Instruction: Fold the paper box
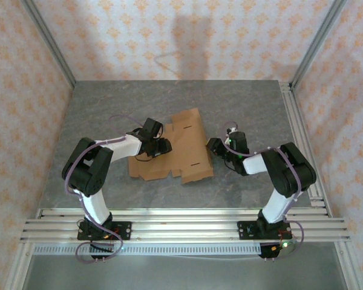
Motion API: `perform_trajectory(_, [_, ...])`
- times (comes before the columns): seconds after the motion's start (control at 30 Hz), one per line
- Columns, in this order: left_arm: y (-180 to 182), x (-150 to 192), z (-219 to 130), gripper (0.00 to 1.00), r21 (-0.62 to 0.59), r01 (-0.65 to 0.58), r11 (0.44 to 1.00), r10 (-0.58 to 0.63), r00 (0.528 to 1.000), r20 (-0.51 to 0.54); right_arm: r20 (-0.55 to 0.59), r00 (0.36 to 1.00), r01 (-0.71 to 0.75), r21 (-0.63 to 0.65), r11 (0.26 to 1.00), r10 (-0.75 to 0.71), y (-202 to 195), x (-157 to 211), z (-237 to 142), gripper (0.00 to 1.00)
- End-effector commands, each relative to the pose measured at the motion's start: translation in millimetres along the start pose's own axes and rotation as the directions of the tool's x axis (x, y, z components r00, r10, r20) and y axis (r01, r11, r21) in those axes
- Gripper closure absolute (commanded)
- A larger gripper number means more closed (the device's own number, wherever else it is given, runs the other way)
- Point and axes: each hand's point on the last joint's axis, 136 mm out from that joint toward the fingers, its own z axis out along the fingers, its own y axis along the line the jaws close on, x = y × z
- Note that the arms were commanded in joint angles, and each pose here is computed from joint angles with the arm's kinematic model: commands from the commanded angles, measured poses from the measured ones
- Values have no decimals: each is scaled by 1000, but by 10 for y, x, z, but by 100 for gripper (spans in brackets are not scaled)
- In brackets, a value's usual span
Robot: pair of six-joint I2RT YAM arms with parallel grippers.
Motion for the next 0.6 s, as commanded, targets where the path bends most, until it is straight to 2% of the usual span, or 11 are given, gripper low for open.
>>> perform_trajectory(0.0, [152,268,123,60,-40,-15,999,12,996,-87,-121,992,-45,-127,991,30,200,268,37,59])
perform_trajectory(0.3, [159,274,126,60,-43,-14,999,10,996,-90,-87,994,-73,-164,984,59,222,226,-50,58])
perform_trajectory(0.43, [149,265,114,60,-42,-17,999,13,996,-88,-43,996,-85,-126,988,80,115,130,-119,58])
perform_trajectory(0.57, [150,259,106,60,-43,-16,999,13,996,-87,-51,996,-84,-113,990,78,86,131,-141,58])
